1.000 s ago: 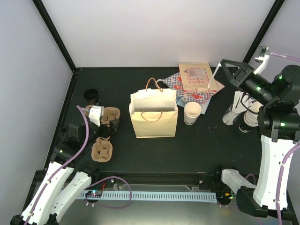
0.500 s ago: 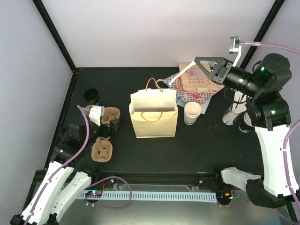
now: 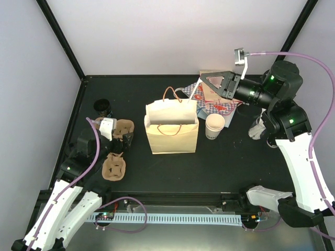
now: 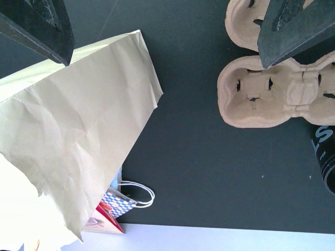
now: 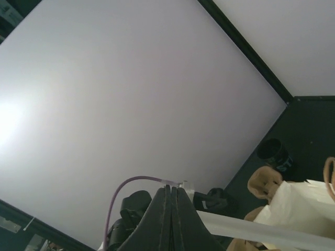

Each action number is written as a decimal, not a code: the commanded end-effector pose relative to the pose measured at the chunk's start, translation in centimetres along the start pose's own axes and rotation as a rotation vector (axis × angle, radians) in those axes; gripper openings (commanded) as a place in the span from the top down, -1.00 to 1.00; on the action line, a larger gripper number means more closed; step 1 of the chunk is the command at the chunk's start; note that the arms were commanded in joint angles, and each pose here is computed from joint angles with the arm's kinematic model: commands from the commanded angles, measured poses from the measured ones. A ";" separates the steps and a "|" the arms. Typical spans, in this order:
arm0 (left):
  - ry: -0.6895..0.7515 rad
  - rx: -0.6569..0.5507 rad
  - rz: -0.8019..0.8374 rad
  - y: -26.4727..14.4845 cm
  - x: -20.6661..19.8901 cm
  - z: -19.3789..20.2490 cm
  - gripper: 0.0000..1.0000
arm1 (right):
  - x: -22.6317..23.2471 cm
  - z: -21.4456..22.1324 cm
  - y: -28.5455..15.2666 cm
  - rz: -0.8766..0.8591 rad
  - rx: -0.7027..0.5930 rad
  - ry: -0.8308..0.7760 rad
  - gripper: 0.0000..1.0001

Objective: Pack the takeout coffee

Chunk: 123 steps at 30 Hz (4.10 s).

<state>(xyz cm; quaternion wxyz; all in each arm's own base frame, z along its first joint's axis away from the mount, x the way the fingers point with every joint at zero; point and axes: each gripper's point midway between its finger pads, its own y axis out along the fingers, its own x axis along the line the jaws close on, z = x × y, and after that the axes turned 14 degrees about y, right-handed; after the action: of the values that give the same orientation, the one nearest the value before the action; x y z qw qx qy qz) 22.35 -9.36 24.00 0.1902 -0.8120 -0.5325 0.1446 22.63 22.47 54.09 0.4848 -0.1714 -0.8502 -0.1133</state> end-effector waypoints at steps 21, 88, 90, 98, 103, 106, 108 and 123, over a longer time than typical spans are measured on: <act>0.011 -0.007 -0.004 0.3 0.2 -0.2 -0.97 | -7.1 1.7 0.6 0.201 0.012 0.015 0.98; -0.009 0.045 0.062 1.5 -0.9 0.1 -0.97 | -17.1 5.2 -3.6 0.663 -0.052 -0.495 -0.26; -0.016 0.043 0.072 1.5 -1.1 0.0 -0.97 | -17.9 5.6 -3.8 0.685 -0.038 -0.507 -0.26; -0.096 0.042 0.160 2.4 -2.6 -0.3 -0.96 | -17.8 9.2 -3.2 0.538 0.095 -0.561 -0.25; -0.060 0.015 0.142 2.2 -2.2 -1.2 -0.97 | -15.2 11.9 -2.7 0.313 0.170 -0.705 -0.26; -0.027 0.011 0.118 2.0 -1.8 -1.4 -0.97 | -14.5 12.5 -2.5 0.218 0.138 -0.803 -0.26; -0.008 0.011 0.112 1.9 -1.7 -1.5 -0.97 | -14.3 12.8 -2.3 0.170 0.128 -0.873 -0.30; 0.047 -0.005 0.097 1.3 -1.5 -0.7 -0.97 | -15.8 11.1 -0.3 0.245 0.183 -1.008 -0.25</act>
<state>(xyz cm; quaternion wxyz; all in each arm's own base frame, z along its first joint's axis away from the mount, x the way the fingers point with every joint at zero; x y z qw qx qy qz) 22.86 -11.72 23.43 0.1949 -0.8421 -0.4798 0.1508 21.61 23.24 33.30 0.0938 -0.2683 -0.9497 0.1313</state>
